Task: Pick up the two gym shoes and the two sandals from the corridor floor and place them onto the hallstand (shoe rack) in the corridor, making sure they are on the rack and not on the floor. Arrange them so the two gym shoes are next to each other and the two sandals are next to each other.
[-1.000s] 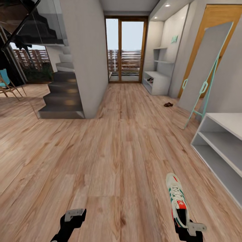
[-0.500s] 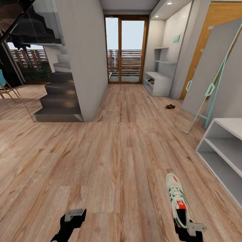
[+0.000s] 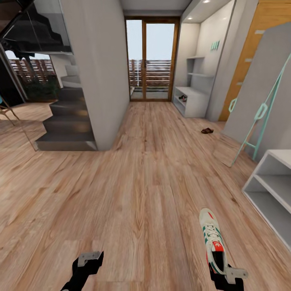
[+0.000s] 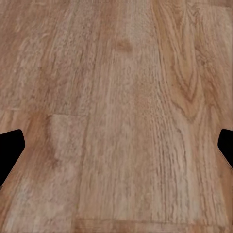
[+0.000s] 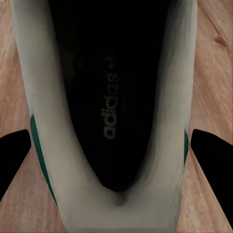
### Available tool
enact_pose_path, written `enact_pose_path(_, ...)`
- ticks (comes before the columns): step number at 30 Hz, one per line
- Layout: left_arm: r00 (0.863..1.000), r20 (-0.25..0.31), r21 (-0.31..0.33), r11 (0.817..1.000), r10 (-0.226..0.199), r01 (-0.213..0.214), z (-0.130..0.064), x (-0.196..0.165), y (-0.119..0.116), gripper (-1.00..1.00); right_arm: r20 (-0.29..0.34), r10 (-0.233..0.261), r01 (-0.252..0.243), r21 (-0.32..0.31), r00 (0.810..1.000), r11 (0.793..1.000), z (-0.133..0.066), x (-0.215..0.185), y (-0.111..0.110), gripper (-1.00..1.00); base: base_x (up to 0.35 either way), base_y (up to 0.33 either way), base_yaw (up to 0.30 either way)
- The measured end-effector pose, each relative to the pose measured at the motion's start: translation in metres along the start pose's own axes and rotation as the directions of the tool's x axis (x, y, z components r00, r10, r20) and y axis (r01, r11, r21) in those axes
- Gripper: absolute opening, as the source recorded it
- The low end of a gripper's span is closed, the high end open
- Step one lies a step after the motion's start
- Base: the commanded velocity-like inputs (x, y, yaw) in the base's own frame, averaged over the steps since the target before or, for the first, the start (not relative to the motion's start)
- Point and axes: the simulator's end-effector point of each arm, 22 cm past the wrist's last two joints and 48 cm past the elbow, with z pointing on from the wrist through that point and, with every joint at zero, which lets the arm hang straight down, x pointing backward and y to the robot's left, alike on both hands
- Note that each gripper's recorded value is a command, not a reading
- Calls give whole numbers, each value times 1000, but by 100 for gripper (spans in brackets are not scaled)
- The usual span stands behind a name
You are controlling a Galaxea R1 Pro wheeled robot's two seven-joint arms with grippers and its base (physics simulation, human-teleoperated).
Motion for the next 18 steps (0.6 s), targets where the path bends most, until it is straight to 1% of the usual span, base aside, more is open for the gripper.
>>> enact_pose_path(18,1000,-2,0,1000,0,0,0,1,0,100,0,0,0,3,1000,1000,0,0,-1,-100,339,0,0)
